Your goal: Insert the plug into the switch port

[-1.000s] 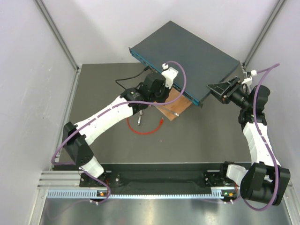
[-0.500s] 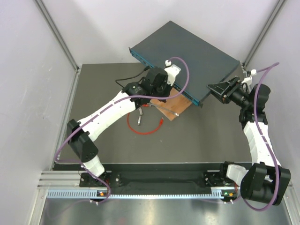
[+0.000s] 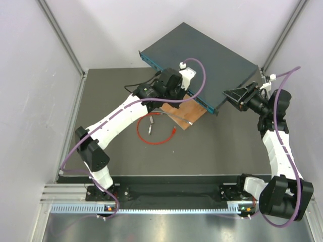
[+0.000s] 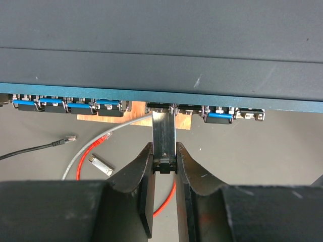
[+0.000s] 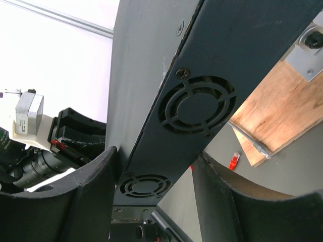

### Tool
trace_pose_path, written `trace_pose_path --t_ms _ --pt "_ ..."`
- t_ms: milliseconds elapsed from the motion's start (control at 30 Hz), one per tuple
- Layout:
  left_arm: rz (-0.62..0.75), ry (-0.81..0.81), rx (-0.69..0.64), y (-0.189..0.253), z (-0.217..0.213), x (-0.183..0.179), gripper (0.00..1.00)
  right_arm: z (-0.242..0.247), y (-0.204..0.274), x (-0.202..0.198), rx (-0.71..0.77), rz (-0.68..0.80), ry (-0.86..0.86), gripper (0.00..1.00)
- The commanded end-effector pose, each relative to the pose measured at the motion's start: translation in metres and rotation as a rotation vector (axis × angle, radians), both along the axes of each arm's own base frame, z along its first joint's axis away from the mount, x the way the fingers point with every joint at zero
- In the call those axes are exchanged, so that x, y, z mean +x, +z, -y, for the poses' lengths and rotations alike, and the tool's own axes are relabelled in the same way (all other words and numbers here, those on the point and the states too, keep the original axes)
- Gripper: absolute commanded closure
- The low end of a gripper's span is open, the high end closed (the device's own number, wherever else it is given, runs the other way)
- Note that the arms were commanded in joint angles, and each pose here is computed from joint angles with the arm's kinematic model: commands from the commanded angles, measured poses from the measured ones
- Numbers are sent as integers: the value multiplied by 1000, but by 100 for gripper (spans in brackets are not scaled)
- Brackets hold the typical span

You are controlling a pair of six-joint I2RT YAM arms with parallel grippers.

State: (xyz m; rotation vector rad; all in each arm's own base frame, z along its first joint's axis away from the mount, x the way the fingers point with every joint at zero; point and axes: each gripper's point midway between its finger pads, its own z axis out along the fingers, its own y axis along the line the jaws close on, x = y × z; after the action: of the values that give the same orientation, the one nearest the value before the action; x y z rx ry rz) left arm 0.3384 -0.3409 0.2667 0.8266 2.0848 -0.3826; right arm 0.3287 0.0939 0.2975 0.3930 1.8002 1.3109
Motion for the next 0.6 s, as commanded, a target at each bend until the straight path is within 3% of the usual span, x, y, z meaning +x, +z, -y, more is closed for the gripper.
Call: trace_pose_path --t_ms 0,567 --pt "131 -70 -183 53 41 13 100 -18 17 -4 -85 132 81 100" --pt "224 -106 -285 86 62 26 100 -22 12 -5 -86 121 96 100"
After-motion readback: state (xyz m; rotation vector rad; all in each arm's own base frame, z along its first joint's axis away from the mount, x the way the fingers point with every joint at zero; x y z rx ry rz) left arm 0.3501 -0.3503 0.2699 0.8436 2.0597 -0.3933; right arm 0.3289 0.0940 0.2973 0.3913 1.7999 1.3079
